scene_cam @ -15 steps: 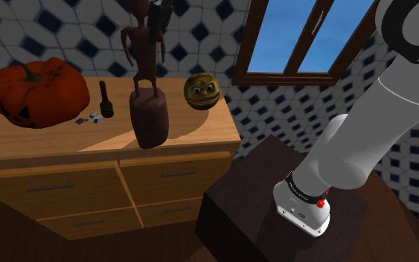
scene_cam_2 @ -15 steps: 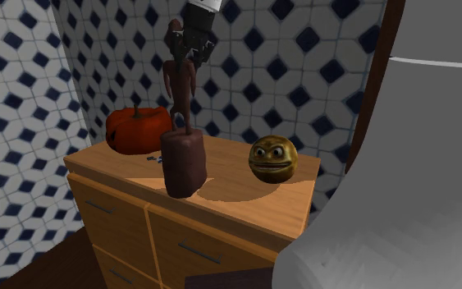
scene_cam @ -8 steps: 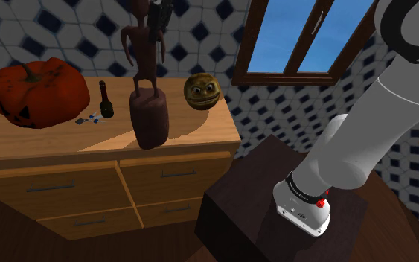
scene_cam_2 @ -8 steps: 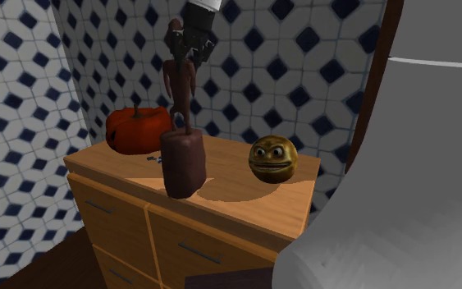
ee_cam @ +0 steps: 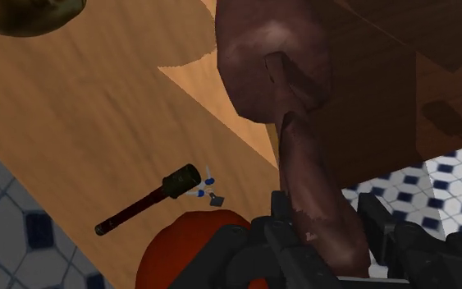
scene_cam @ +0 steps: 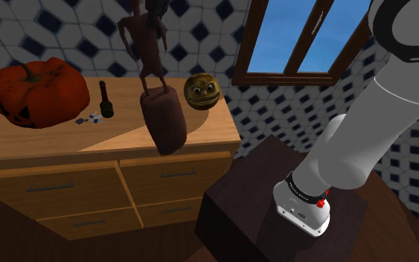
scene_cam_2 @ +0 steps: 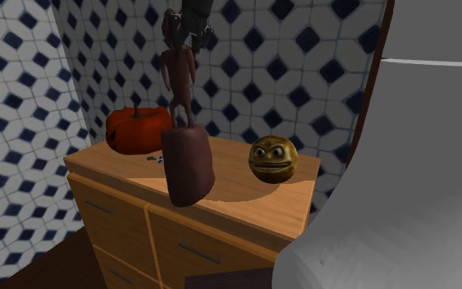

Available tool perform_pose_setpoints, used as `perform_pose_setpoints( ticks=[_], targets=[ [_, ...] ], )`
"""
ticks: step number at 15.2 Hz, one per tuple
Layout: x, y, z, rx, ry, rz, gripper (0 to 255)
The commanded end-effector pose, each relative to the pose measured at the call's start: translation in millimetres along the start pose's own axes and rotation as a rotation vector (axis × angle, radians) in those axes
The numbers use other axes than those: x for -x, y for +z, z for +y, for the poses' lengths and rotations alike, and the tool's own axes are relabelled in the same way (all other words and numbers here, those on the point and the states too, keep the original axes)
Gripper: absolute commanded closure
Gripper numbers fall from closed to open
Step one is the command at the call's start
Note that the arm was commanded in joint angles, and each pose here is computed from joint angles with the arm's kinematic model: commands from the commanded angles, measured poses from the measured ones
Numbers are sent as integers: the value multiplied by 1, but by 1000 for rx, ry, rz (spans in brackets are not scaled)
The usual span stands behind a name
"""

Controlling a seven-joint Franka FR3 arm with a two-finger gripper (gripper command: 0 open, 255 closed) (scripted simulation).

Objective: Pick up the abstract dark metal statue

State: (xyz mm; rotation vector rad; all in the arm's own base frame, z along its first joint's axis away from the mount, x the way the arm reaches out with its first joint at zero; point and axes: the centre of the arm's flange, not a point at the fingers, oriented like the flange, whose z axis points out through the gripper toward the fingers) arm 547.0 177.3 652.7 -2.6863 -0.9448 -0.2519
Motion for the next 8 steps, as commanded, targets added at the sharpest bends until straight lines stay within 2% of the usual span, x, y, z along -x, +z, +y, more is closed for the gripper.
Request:
perform_pose_setpoints(
  ticks=[1, 6, 8],
  targets=[
    [-2, -13, -3, 1, -1, 5, 255],
    [-9, -37, -8, 1, -1, 5, 255],
    [-9, -38, -8, 1, -1, 5, 255]
  ],
)
